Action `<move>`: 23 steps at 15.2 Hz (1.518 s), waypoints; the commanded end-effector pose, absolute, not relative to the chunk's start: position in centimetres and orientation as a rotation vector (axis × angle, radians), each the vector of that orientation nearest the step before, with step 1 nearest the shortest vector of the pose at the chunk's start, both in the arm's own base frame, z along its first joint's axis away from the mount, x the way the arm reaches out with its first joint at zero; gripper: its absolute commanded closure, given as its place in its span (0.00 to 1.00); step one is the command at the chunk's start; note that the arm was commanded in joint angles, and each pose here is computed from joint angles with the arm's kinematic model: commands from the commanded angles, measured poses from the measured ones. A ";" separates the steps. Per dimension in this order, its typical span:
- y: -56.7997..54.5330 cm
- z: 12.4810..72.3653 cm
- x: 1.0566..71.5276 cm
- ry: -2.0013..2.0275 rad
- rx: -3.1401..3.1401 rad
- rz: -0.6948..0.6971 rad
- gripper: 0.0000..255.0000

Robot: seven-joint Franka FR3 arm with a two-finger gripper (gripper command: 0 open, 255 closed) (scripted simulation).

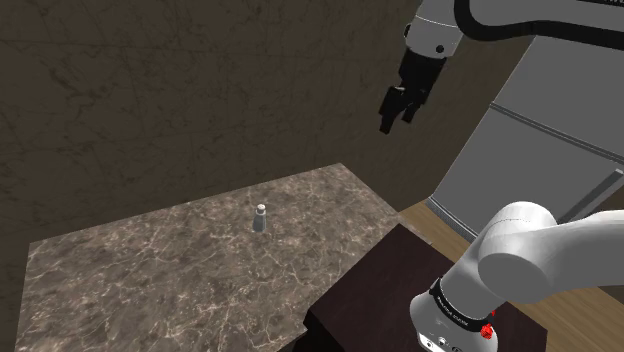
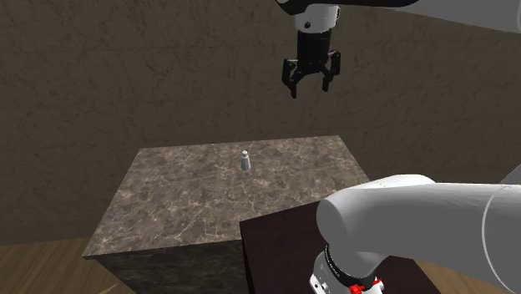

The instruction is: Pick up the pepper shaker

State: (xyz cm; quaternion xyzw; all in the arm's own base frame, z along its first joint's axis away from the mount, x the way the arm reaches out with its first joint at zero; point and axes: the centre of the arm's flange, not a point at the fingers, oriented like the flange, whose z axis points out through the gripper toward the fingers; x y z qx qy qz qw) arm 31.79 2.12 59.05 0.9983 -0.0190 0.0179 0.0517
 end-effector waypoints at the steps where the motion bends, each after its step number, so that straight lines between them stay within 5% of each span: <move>1: 2.1 59.0 31.8 -0.058 3.037 0.054 0.00; 23: 11.1 36.3 47.6 -0.131 3.026 0.055 0.00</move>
